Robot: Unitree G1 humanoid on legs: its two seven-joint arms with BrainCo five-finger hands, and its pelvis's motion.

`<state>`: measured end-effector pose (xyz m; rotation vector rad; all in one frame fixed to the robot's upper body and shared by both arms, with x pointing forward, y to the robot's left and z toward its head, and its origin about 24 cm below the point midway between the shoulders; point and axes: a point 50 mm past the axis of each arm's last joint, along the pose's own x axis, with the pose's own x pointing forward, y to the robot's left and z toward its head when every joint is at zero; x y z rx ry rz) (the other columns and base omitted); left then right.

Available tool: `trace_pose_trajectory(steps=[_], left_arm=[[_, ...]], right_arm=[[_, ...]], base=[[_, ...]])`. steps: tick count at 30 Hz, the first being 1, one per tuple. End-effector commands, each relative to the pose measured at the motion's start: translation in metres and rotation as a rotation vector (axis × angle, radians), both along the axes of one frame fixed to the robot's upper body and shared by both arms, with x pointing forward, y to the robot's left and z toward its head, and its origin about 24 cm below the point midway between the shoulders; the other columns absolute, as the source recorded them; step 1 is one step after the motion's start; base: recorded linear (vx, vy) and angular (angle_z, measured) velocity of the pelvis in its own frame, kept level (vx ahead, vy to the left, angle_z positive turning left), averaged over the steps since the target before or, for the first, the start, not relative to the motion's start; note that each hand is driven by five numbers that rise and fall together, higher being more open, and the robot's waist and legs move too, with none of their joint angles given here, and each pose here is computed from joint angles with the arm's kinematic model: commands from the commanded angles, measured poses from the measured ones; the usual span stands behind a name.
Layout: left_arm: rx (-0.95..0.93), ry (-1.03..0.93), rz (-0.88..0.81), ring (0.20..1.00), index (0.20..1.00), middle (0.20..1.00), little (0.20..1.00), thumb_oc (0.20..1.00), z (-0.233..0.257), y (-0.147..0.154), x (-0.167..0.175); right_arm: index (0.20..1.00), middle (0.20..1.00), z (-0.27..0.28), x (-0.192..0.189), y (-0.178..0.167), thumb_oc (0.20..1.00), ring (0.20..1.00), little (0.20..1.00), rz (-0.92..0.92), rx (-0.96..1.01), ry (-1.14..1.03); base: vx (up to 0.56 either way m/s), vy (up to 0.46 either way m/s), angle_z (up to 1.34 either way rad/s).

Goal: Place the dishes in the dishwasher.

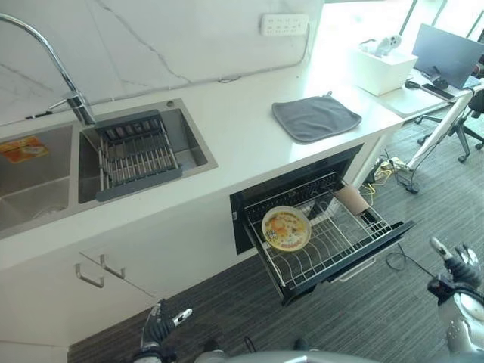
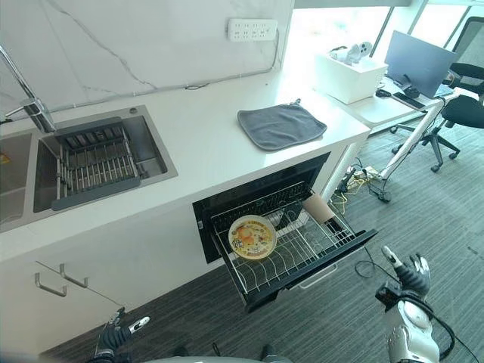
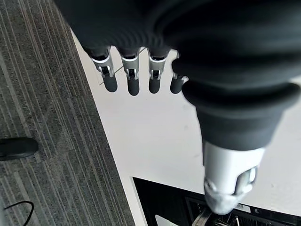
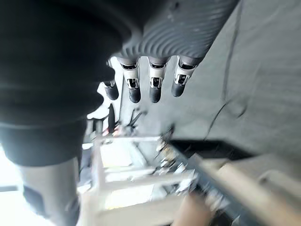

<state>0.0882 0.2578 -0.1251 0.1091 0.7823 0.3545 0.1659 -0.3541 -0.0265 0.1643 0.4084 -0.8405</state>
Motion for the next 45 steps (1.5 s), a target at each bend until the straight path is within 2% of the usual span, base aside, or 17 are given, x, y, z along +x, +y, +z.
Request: trace_pose_trajectory(steps=[1,2,6,11,12,19,22,27,33,40,45], left_arm=[[0.062,-0.108,-0.051,1.0,1.0,1.0,1.0,1.0,0.014,0.012,0.032],[0.068,-0.103,-0.054,1.0,1.0,1.0,1.0,1.0,0.015,0.015,0.031],[0.082,-0.085,-0.077,1.0,1.0,1.0,1.0,1.0,0.016,0.021,0.032],[0.091,-0.074,-0.13,1.0,1.0,1.0,1.0,1.0,0.019,0.024,0.036],[0.094,-0.086,-0.141,1.0,1.0,1.0,1.0,1.0,0.021,0.024,0.041],[0.084,-0.204,-0.15,1.0,1.0,1.0,1.0,1.0,0.043,0.026,0.076],[0.084,-0.217,-0.143,1.0,1.0,1.0,1.0,1.0,0.045,0.025,0.078],[0.09,-0.219,-0.138,1.0,1.0,1.0,1.0,1.0,0.045,0.026,0.075],[0.094,-0.239,-0.121,1.0,1.0,1.0,1.0,1.0,0.047,0.025,0.073],[0.089,-0.3,-0.121,1.0,1.0,1.0,1.0,1.0,0.056,0.02,0.087],[0.071,-0.362,-0.143,1.0,1.0,1.0,1.0,1.0,0.071,0.017,0.103]], right_arm=[[0.2,0.2,0.032,0.013,-0.023,0.2,0.2,0.2,-0.094,-0.088,-0.153],[0.2,0.2,0.01,-0.001,-0.026,0.2,0.2,0.2,-0.13,-0.059,-0.052],[0.2,0.2,-0.029,-0.03,-0.032,0.2,0.2,0.2,-0.176,0.067,0.082],[0.2,0.2,-0.054,-0.043,-0.025,0.2,0.2,0.2,-0.183,0.215,0.137],[0.2,0.2,-0.062,-0.043,-0.018,0.2,0.2,0.2,-0.192,0.3,0.119],[0.2,0.2,-0.053,-0.007,-0.012,0.2,0.2,0.2,-0.153,0.467,-0.01],[0.2,0.2,-0.048,0.002,-0.013,0.2,0.2,0.2,-0.151,0.559,-0.096],[0.2,0.2,-0.041,0.009,-0.017,0.2,0.2,0.2,-0.11,0.583,-0.104],[0.2,0.2,-0.044,0.01,-0.013,0.2,0.2,0.2,-0.155,0.666,-0.115],[0.2,0.2,-0.038,0.024,-0.011,0.2,0.2,0.2,-0.126,0.655,-0.116],[0.2,0.2,-0.003,0.054,-0.028,0.2,0.2,0.2,-0.046,0.555,-0.196]], base=[[0.13,-0.068,0.02],[0.13,-0.072,-0.01],[0.11,-0.065,0.09],[0.09,-0.036,0.11],[0.03,-0.01,0.16],[-0.07,-0.006,0.22],[-0.05,0.019,0.02],[-0.04,0.007,0.09],[-0.01,-0.001,-0.03],[-0.07,0.015,0.0],[-0.12,0.032,0.04]])
